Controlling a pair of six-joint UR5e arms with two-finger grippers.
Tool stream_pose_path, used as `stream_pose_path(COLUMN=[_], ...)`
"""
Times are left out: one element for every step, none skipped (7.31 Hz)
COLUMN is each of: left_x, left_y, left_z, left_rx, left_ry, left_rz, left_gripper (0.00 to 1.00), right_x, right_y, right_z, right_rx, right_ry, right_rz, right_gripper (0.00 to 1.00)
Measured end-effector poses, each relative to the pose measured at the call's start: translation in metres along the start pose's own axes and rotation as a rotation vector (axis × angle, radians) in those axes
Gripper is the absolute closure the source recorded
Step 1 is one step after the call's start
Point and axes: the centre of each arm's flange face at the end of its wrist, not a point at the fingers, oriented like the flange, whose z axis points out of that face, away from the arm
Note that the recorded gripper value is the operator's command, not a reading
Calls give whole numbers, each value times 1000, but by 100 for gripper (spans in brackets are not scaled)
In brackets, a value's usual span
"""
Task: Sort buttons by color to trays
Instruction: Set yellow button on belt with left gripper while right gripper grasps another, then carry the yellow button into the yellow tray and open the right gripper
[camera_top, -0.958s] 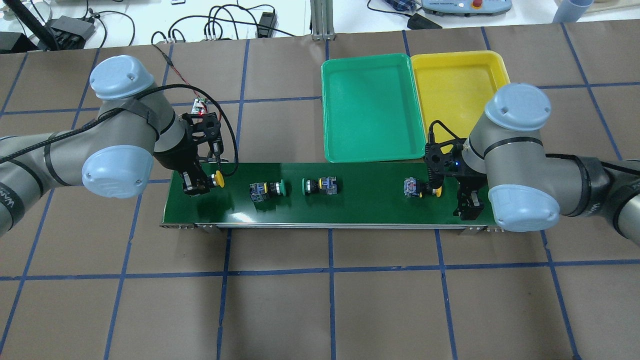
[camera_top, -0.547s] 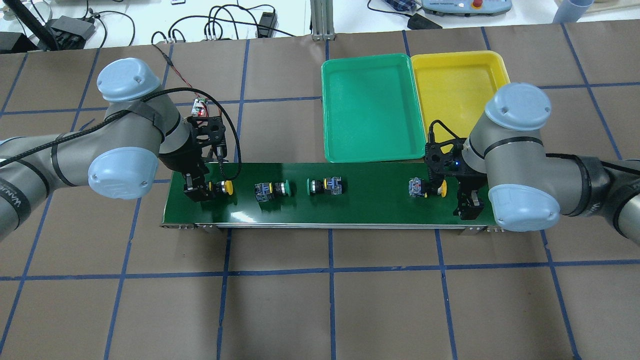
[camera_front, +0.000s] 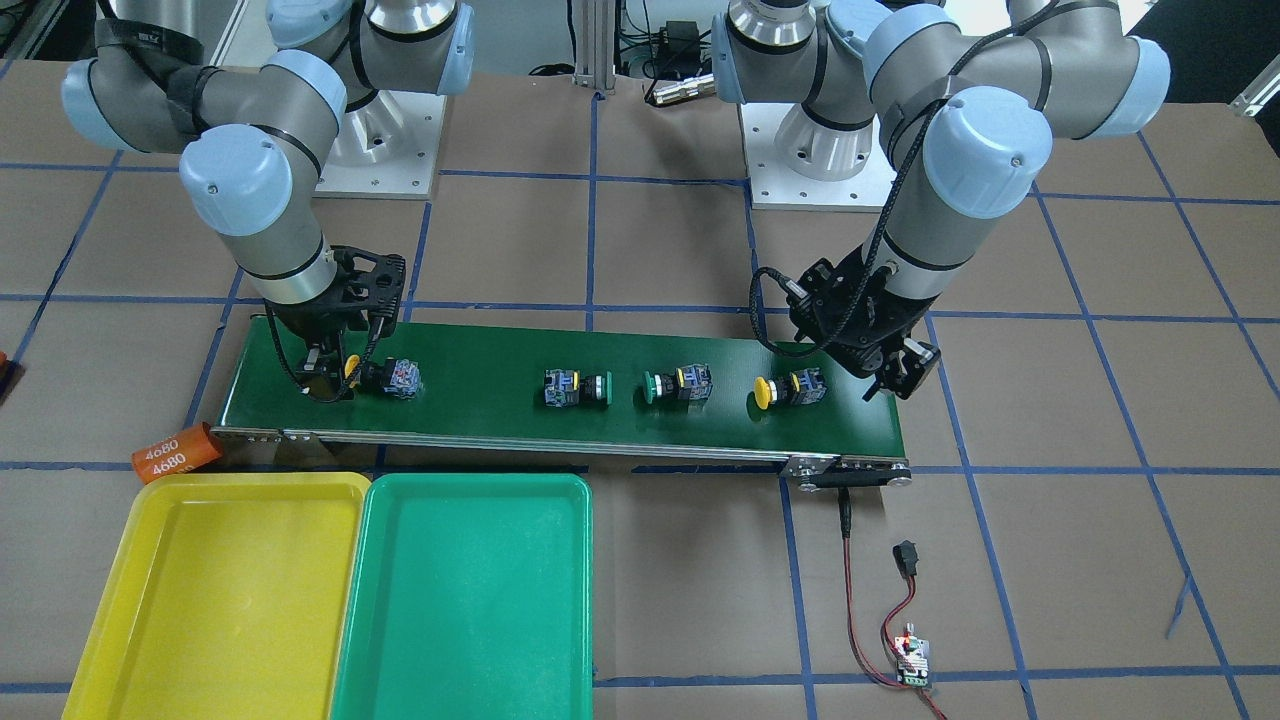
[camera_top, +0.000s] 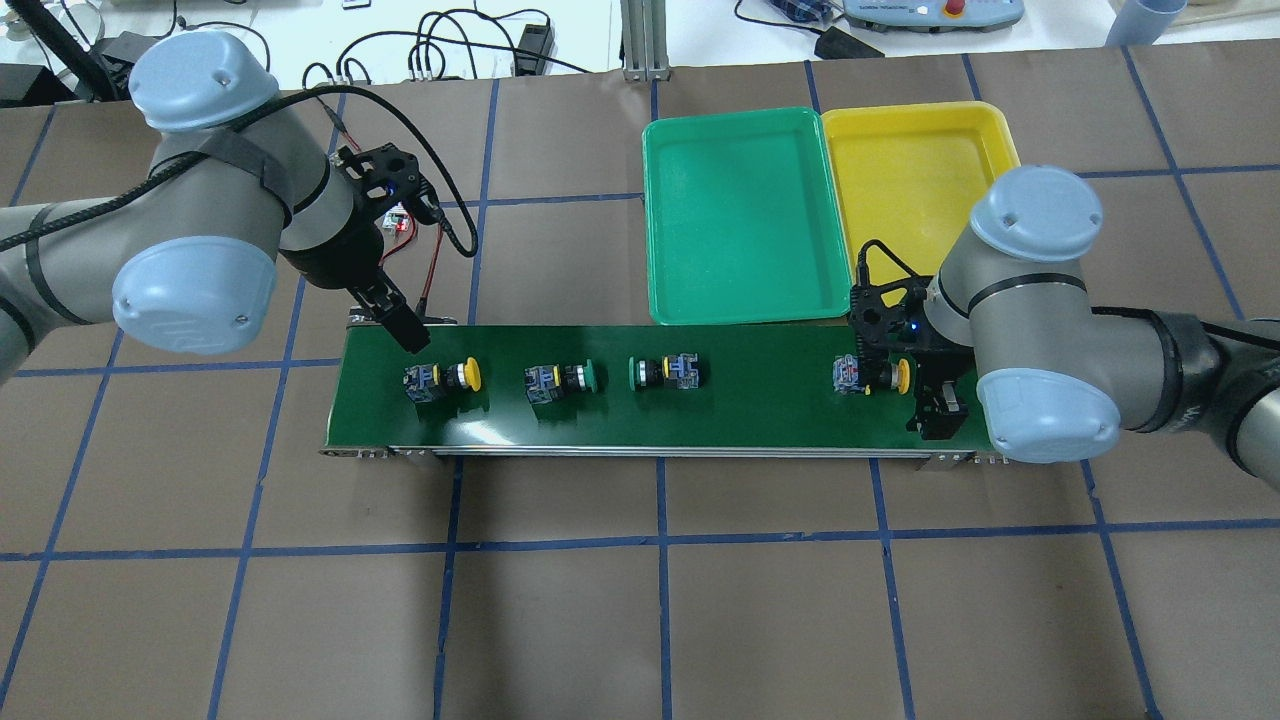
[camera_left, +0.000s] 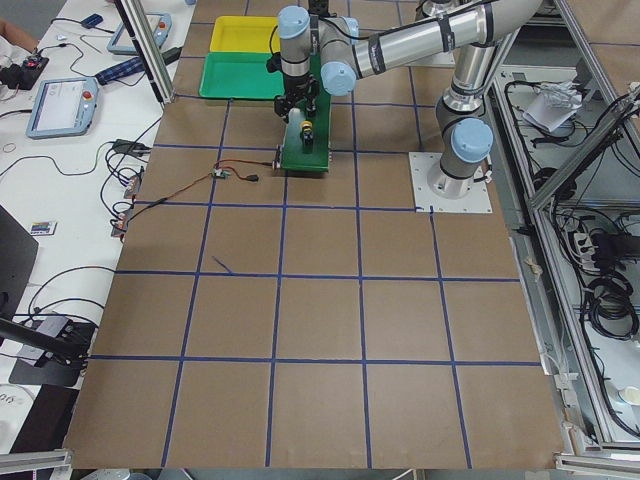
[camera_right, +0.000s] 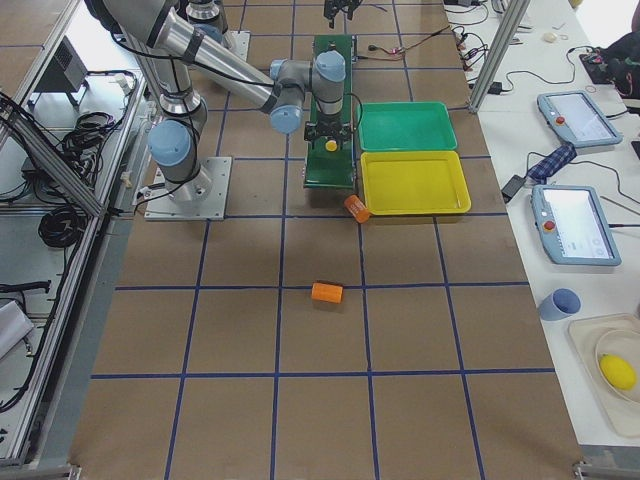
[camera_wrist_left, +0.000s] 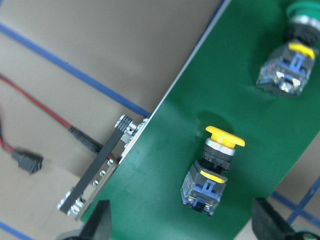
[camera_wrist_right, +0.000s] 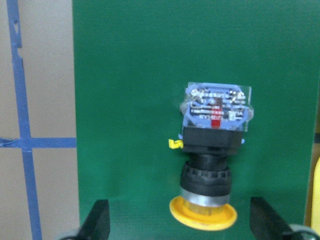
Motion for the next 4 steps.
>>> stream_pose_path(left_x=[6,13,20,28], left_y=[2,4,2,-1], left_z=[-10,-18,-23,-30], left_rx=[-4,-6,-10,-10], left_ry=[11,18,21,21], left_rz=[-138,-267,-362,-411], left_gripper=[0,0,0,0], right_x=[0,0,0,0], right_y=[0,0,0,0], right_z=[0,0,1,1], right_rx=[0,0,0,-2], right_ry=[0,-1,-2,-2], right_rz=[0,-2,-5,-7], right_gripper=[19,37,56,67])
